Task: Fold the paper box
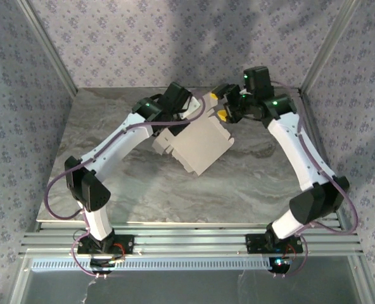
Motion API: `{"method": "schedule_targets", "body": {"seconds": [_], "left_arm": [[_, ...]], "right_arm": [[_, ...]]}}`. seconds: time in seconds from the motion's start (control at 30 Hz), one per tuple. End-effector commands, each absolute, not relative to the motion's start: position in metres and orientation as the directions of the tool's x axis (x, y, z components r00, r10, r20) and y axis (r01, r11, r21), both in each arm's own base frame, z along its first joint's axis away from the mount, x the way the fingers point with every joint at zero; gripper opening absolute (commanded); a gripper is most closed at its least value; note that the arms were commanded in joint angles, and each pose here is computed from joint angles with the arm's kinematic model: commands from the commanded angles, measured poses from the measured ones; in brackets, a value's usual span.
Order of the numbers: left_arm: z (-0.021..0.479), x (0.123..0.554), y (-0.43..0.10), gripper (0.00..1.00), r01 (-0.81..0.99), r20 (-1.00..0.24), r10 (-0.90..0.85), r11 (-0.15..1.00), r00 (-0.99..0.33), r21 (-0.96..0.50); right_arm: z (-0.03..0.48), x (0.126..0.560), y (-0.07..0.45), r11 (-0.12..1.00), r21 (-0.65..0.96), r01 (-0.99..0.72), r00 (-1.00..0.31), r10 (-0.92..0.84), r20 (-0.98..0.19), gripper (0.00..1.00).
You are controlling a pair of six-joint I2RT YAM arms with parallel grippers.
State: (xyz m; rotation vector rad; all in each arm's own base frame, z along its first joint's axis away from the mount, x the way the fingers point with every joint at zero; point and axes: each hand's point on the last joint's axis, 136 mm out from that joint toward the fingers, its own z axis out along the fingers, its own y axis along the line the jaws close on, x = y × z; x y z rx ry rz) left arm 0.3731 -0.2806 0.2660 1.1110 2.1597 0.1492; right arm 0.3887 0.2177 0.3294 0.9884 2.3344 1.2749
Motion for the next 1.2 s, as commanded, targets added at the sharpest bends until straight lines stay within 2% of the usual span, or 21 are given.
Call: {"method": "schedule_targets", "body": {"seconds": [0.0, 0.2, 0.27, 0.6, 0.73, 0.77, 0.83, 0.93, 1.0, 1.1, 1.17], "left_arm": [[0.276, 0.378, -0.298, 0.0, 0.699, -0.518, 0.815, 0.528, -0.258, 0.483], [0.272, 0.378, -0.306, 0.0, 0.718, -0.514, 0.827, 0.498, -0.225, 0.487], [0.27, 0.378, -0.308, 0.0, 0.722, -0.51, 0.832, 0.489, -0.218, 0.489], [0.263, 0.372, -0.319, 0.0, 0.741, -0.506, 0.843, 0.457, -0.183, 0.493], [0.267, 0.37, -0.321, 0.0, 0.74, -0.532, 0.828, 0.47, -0.18, 0.482], [0.269, 0.369, -0.321, 0.03, 0.737, -0.545, 0.818, 0.481, -0.183, 0.474], [0.277, 0.367, -0.321, 0.2, 0.727, -0.593, 0.778, 0.528, -0.208, 0.438], [0.303, 0.366, -0.314, 0.45, 0.681, -0.736, 0.586, 0.692, -0.338, 0.238], [0.317, 0.373, -0.292, 0.63, 0.584, -0.797, 0.358, 0.812, -0.486, 0.008], [0.313, 0.38, -0.261, 0.61, 0.409, -0.715, 0.049, 0.846, -0.697, -0.341], [0.303, 0.381, -0.247, 0.57, 0.279, -0.614, -0.095, 0.829, -0.783, -0.484]], "right_arm": [[0.325, 0.398, 0.24, 0.248, 0.829, 0.501, -0.688, 0.695, 0.208, 0.65], [0.297, 0.409, 0.239, 0.223, 0.794, 0.566, -0.65, 0.713, 0.262, 0.59], [0.29, 0.411, 0.238, 0.217, 0.788, 0.576, -0.644, 0.715, 0.274, 0.54], [0.268, 0.418, 0.238, 0.241, 0.764, 0.599, -0.64, 0.718, 0.275, 0.21], [0.259, 0.419, 0.229, 0.252, 0.752, 0.609, -0.632, 0.727, 0.268, 0.02], [0.257, 0.419, 0.225, 0.26, 0.747, 0.612, -0.627, 0.735, 0.257, 0.0], [0.254, 0.416, 0.214, 0.275, 0.738, 0.617, -0.617, 0.75, 0.236, 0.0], [0.236, 0.404, 0.197, 0.252, 0.702, 0.666, -0.574, 0.774, 0.266, 0.0], [0.224, 0.402, 0.192, 0.2, 0.708, 0.678, -0.555, 0.77, 0.314, 0.0], [0.228, 0.411, 0.186, 0.166, 0.775, 0.609, -0.59, 0.748, 0.303, 0.0], [0.231, 0.414, 0.177, 0.191, 0.803, 0.565, -0.62, 0.74, 0.26, 0.0]]}}
